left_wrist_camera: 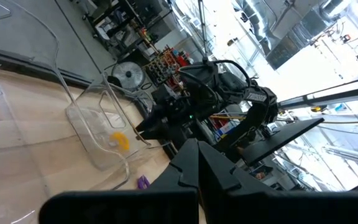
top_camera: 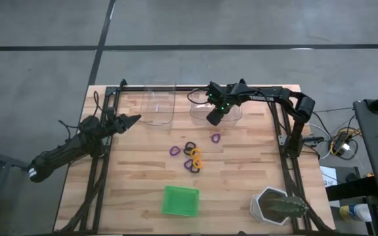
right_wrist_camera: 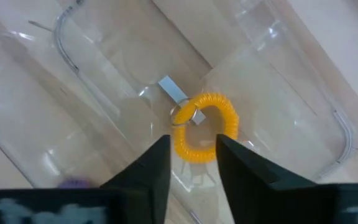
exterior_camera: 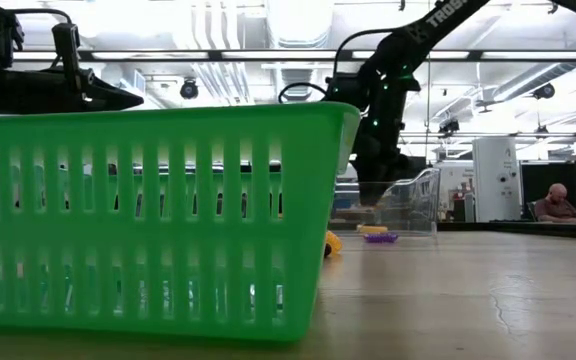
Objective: Sort spring keychains
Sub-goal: Put the top yellow spring keychain into the right transparent bin
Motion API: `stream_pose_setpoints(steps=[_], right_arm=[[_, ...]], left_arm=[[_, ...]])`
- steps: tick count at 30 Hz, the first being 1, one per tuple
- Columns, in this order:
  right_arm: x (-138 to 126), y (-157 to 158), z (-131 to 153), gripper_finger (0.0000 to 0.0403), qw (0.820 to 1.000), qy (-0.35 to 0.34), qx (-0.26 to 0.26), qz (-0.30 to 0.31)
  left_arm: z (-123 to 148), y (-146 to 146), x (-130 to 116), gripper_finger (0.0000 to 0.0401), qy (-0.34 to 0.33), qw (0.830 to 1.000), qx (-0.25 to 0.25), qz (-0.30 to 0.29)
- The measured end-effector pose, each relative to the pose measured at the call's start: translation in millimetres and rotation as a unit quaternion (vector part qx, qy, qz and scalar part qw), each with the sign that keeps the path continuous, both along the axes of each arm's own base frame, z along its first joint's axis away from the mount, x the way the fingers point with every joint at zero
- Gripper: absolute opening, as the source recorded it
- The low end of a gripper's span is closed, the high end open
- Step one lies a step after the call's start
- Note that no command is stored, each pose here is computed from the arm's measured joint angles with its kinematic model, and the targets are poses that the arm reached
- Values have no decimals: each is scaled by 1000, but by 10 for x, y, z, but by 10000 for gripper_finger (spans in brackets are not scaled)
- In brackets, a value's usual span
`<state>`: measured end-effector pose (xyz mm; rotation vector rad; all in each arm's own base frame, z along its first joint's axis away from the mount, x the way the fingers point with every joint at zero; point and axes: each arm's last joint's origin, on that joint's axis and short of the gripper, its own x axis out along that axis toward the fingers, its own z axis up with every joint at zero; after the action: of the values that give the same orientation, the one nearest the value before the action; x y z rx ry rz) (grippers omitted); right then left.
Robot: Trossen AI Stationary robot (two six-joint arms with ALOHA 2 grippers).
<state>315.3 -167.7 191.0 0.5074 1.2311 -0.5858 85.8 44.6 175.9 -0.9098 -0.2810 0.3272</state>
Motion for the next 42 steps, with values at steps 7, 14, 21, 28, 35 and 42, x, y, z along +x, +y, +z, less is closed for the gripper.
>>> stream_pose_setpoints(steps=[7, 14, 21, 28, 35, 42], right_arm=[[17, 49, 167, 179, 1000, -28, -2, 11], [237, 305, 392, 189, 990, -93, 25, 103], [428, 749, 481, 189, 970, -111, 14, 214], [549, 1184, 489, 180, 938, -124, -8, 323], [636, 1457, 439, 171, 917, -152, -21, 368], [648, 1507, 364, 171, 913, -166, -28, 372]], left_arm=[[9, -1, -1, 0, -11, 1000, -14, -2], [10, -1, -1, 0, -12, 1000, -15, -2], [10, -1, -1, 0, -12, 1000, -15, -2], [10, -1, -1, 0, -11, 1000, -13, -2], [9, -1, -1, 0, -11, 1000, -13, -2], [9, -1, -1, 0, -11, 1000, -13, -2]])
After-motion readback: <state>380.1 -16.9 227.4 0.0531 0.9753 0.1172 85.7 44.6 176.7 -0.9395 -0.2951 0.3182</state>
